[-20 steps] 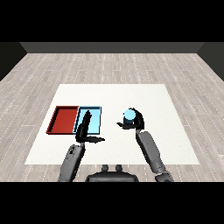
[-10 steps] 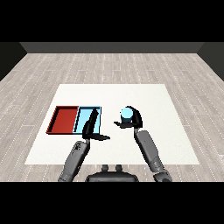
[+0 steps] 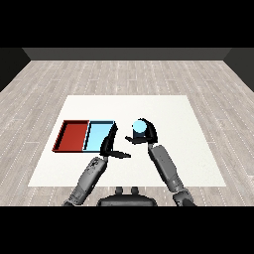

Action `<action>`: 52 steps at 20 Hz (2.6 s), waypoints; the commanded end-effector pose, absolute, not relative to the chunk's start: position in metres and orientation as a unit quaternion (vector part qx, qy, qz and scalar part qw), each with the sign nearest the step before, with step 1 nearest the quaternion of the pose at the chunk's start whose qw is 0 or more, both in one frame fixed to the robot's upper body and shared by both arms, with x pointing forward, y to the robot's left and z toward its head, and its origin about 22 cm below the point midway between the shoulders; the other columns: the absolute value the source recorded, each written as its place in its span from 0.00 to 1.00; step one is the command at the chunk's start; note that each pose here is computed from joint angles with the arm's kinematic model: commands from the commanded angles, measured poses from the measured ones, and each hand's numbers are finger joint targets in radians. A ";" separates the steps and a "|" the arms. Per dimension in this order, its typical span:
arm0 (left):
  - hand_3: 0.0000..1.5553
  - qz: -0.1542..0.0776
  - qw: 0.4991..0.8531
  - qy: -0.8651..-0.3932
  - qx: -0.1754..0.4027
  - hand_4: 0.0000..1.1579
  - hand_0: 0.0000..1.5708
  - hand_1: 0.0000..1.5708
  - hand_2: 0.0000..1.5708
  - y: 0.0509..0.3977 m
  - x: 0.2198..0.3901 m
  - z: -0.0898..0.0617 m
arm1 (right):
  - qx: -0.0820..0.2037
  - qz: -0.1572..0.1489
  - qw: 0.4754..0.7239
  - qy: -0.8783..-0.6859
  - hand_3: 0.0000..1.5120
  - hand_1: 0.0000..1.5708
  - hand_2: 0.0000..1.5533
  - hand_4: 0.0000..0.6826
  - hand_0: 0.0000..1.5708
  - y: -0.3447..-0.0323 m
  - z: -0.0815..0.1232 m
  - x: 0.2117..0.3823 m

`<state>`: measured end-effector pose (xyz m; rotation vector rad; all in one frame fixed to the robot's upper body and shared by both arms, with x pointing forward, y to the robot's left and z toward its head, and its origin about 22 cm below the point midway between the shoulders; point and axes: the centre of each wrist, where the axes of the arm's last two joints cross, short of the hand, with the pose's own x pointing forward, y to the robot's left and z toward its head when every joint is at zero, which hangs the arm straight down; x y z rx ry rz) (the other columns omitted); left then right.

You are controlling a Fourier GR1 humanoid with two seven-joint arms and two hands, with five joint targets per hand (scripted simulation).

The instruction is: Pick the blue can and put it in the blue box

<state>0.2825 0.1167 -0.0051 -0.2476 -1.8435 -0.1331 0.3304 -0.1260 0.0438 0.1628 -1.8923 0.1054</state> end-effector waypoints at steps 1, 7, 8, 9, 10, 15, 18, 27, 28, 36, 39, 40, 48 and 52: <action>0.00 -0.059 0.609 -0.784 -0.100 0.00 0.00 0.00 0.00 0.116 0.271 -0.030 | 0.081 0.048 0.580 -0.809 0.90 0.91 0.94 0.82 0.91 -0.122 0.044 0.330; 0.00 -0.055 0.618 -0.774 -0.124 0.00 0.00 0.00 0.00 0.083 0.281 -0.004 | 0.102 0.044 0.585 -0.804 0.91 0.92 0.95 0.82 0.92 -0.118 0.049 0.306; 0.00 -0.064 0.622 -0.771 -0.121 0.00 0.00 0.00 0.00 0.086 0.276 -0.007 | 0.102 0.045 0.573 -0.812 0.91 0.92 0.94 0.81 0.92 -0.127 0.053 0.332; 0.00 -0.061 0.618 -0.775 -0.118 0.00 0.00 0.00 0.00 0.082 0.299 0.004 | 0.096 0.054 0.582 -0.805 0.90 0.92 0.94 0.81 0.92 -0.115 0.051 0.335; 0.00 -0.058 0.621 -0.773 -0.115 0.00 0.00 0.00 0.00 0.085 0.285 -0.014 | 0.106 0.054 0.578 -0.807 0.90 0.91 0.94 0.81 0.91 -0.105 0.040 0.313; 0.00 -0.048 0.631 -0.763 -0.134 0.00 0.00 0.00 0.00 0.083 0.305 -0.021 | 0.108 0.054 0.573 -0.811 0.91 0.91 0.94 0.81 0.91 -0.100 0.049 0.327; 0.00 -0.061 0.633 -0.761 -0.132 0.00 0.00 0.00 0.00 0.072 0.291 -0.019 | 0.106 0.063 0.572 -0.811 0.91 0.91 0.94 0.82 0.91 -0.117 0.060 0.331; 0.00 -0.068 0.632 -0.762 -0.122 0.00 0.00 0.00 0.00 0.062 0.289 0.003 | 0.123 0.065 0.562 -0.815 0.91 0.91 0.94 0.81 0.91 -0.085 0.034 0.315; 0.00 -0.066 0.641 -0.754 -0.124 0.00 0.00 0.00 0.00 0.052 0.283 -0.016 | 0.119 0.061 0.568 -0.812 0.91 0.91 0.94 0.81 0.91 -0.084 0.050 0.311; 0.00 -0.068 0.638 -0.758 -0.112 0.00 0.00 0.00 0.00 0.052 0.308 -0.006 | 0.128 0.067 0.572 -0.807 0.91 0.91 0.94 0.78 0.91 -0.081 0.025 0.302; 0.00 -0.073 0.630 -0.765 -0.115 0.00 0.00 0.00 0.00 0.050 0.289 -0.002 | 0.132 0.063 0.571 -0.808 0.90 0.93 0.94 0.77 0.93 -0.083 0.046 0.309; 0.00 -0.080 0.634 -0.761 -0.114 0.00 0.00 0.00 0.00 0.059 0.306 -0.012 | 0.139 0.064 0.570 -0.808 0.91 0.93 0.94 0.77 0.93 -0.073 0.034 0.315; 0.00 -0.087 0.632 -0.761 -0.120 0.00 0.00 0.00 0.00 0.061 0.314 -0.019 | 0.132 0.078 0.569 -0.808 0.90 0.92 0.93 0.71 0.92 -0.071 0.038 0.312; 0.00 -0.056 0.655 -0.749 -0.081 0.52 0.00 0.00 0.00 0.062 0.305 0.003 | 0.131 0.081 0.561 -0.813 0.90 0.93 0.94 0.73 0.93 -0.068 0.062 0.303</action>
